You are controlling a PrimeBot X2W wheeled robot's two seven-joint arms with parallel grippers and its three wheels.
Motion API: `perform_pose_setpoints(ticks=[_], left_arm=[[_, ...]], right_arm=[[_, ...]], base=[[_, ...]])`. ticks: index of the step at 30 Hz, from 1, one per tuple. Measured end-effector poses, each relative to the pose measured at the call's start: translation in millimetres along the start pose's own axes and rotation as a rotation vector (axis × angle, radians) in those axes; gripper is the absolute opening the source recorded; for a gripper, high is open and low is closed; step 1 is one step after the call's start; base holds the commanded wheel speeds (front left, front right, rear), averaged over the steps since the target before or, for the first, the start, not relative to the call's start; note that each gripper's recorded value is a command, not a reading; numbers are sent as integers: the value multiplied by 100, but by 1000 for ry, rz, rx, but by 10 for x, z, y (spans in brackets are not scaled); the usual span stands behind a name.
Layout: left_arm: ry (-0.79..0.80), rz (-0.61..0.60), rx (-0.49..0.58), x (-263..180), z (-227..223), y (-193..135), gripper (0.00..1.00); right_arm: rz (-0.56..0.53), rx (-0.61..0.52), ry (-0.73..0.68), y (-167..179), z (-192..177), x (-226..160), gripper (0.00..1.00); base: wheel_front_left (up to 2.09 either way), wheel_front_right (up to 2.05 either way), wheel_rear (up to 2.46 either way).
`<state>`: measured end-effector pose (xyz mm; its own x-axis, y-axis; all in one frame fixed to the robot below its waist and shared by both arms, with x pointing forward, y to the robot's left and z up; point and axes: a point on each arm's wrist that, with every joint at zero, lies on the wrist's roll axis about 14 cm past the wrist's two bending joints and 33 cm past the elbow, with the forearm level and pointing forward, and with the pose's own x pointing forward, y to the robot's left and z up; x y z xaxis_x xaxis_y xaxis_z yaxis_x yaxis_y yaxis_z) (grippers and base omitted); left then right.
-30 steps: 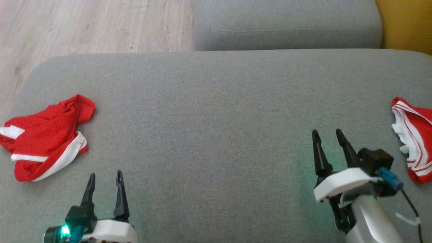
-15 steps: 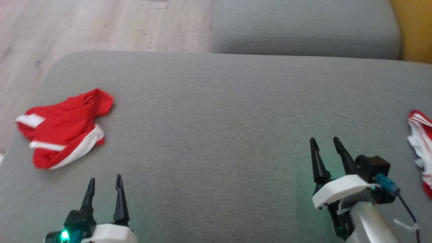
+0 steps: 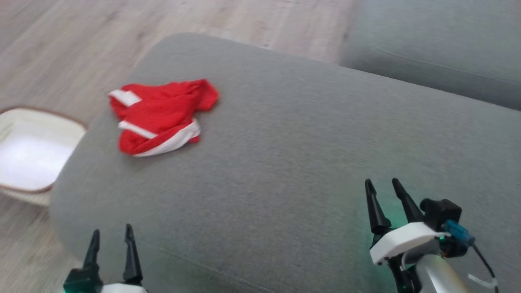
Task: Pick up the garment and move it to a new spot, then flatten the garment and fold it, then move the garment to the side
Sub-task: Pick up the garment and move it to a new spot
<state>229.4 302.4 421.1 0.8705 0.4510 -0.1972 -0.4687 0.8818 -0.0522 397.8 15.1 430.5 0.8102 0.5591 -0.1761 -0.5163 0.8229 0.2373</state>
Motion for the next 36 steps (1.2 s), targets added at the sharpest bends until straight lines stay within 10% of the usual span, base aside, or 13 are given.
perform_pose_setpoints(ticks=[14, 24, 36], left_arm=[[-70, 96, -13, 56, 259, 296, 100], [-198, 51, 126, 841, 978, 337, 100], [16, -40, 151, 1661, 580, 50, 100]], right_arm=[[25, 20, 43, 49, -161, 104, 100], [-11, 17, 30, -176, -147, 269, 100], [-107, -12, 55, -670, -312, 368, 100]], base=[[0, 0, 0], [0, 0, 0], [0, 0, 0]])
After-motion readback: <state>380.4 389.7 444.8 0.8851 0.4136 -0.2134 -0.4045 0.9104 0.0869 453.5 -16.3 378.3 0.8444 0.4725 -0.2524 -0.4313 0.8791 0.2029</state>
